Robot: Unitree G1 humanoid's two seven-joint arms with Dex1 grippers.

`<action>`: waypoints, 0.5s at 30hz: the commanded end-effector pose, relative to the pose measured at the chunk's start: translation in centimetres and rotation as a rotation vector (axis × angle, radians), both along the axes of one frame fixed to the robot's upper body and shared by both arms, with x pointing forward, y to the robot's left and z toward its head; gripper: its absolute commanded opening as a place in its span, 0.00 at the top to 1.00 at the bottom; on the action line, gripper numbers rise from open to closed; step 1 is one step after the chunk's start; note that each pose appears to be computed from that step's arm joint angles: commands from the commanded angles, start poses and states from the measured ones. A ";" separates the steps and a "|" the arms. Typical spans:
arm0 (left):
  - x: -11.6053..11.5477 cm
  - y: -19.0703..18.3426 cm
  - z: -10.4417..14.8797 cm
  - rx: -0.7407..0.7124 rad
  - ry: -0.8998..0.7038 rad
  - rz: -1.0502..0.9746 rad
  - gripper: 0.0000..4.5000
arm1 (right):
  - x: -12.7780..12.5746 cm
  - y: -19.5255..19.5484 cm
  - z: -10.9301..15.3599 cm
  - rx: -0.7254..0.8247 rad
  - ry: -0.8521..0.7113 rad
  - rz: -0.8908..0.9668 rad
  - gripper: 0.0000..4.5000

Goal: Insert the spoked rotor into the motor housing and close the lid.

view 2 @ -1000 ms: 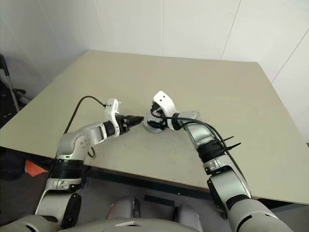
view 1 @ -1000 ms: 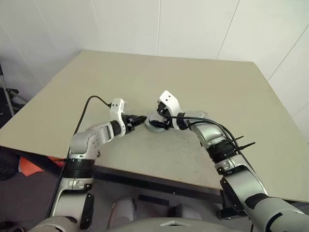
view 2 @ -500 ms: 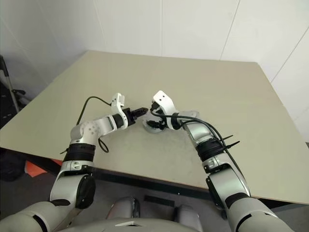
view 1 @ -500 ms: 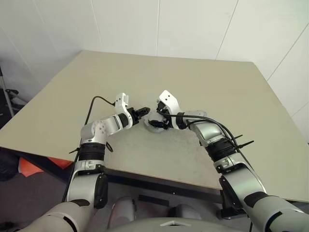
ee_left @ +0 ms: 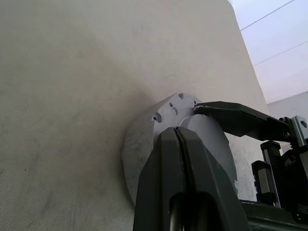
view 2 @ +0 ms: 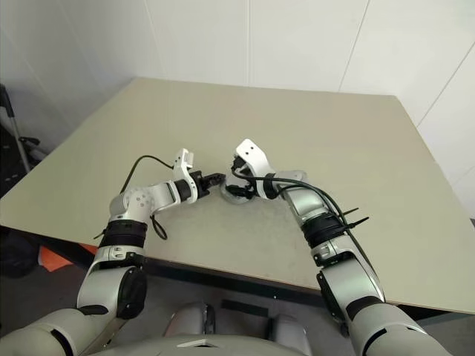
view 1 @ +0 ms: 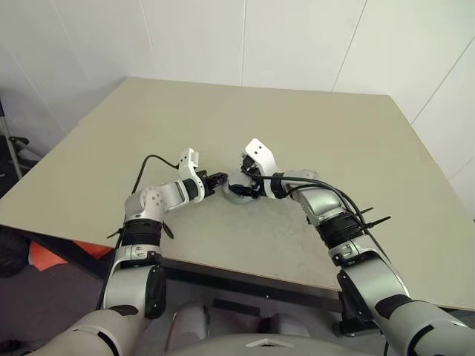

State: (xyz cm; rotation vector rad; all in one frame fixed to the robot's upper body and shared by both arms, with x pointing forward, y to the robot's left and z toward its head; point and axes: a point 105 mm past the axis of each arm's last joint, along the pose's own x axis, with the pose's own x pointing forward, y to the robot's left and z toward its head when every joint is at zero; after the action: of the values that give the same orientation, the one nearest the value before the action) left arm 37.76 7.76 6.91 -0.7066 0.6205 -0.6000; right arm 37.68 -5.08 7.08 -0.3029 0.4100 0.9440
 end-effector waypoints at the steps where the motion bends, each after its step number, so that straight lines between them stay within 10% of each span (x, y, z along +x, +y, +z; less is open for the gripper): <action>1: 0.1 0.2 -0.5 0.047 0.031 0.001 0.99 | -0.2 -2.2 -3.3 -0.096 0.086 -0.092 0.30; 15: -0.4 -0.2 -0.6 0.041 0.072 -0.023 0.99 | -0.4 -2.1 -3.3 -0.075 0.127 -0.092 0.30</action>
State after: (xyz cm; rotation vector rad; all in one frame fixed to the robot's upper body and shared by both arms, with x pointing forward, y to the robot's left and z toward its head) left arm 37.60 7.66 6.72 -0.6980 0.6711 -0.5869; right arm 37.68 -5.06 7.01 -0.2915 0.4204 0.9382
